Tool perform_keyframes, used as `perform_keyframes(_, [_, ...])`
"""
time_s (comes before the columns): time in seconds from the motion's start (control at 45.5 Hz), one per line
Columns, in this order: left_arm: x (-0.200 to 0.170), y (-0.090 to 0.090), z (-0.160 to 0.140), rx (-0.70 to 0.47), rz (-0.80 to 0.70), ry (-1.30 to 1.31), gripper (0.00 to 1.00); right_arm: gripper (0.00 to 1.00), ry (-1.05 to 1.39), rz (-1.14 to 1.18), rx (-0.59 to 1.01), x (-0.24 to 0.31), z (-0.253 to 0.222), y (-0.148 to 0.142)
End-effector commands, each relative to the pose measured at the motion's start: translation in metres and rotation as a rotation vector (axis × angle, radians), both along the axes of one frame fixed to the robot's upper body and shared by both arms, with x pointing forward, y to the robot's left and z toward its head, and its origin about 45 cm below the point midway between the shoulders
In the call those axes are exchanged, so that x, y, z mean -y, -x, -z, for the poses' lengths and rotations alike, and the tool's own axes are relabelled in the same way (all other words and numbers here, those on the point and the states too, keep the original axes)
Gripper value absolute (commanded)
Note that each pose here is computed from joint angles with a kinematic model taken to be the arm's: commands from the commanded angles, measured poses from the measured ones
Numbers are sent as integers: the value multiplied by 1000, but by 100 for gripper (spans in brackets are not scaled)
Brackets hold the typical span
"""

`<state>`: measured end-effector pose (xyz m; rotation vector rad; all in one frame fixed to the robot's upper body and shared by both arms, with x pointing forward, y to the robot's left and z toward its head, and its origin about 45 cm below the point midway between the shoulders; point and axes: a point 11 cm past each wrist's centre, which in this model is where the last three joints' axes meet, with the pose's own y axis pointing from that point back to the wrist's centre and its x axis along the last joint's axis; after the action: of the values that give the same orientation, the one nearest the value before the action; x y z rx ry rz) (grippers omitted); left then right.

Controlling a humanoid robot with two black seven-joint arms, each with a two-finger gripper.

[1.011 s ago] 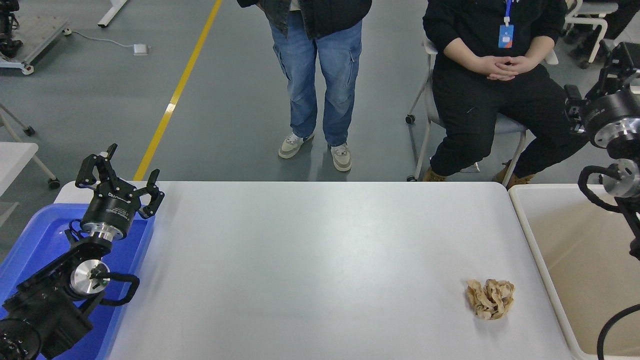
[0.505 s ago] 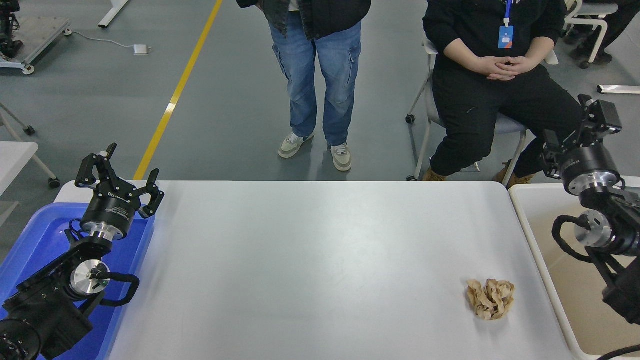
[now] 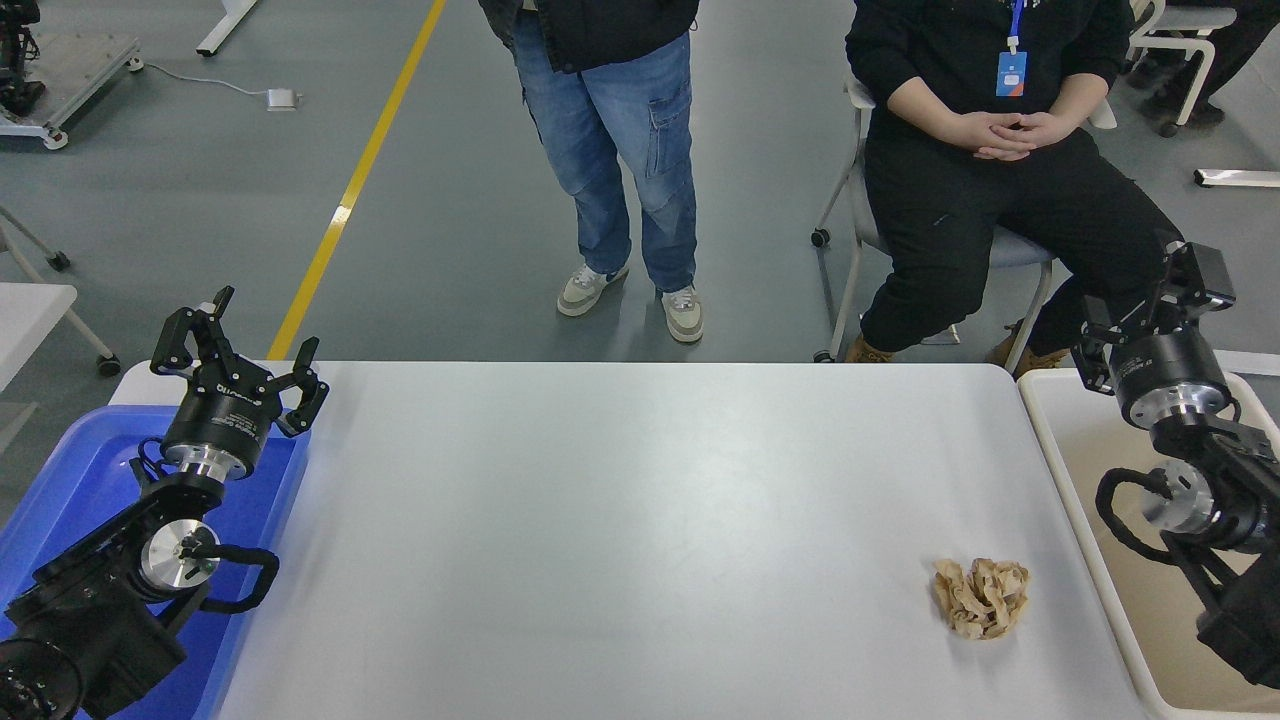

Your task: Clean the table surface

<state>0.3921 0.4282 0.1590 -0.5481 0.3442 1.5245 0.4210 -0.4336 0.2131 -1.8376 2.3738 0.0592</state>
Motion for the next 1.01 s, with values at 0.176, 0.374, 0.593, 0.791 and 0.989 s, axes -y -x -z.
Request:
perform_keyframes(0.176, [0, 0, 0, 0, 0, 0, 100, 98, 162, -1, -29, 33, -23, 0])
perform_keyframes(0.374, [0, 0, 0, 1, 1, 0, 100, 98, 334, -69, -88, 34, -34, -6])
perform_keyframes(0.593, [0, 0, 0, 0, 0, 0, 100, 98, 458, -66, -116, 56, -64, -14])
perform_keyframes(0.791, [0, 0, 0, 0, 0, 0, 100, 98, 708, -176, -207, 53, -77, -21])
perform_keyframes(0.989, [0, 0, 0, 0, 0, 0, 100, 98, 1006, -343, -321, 42, -66, -21])
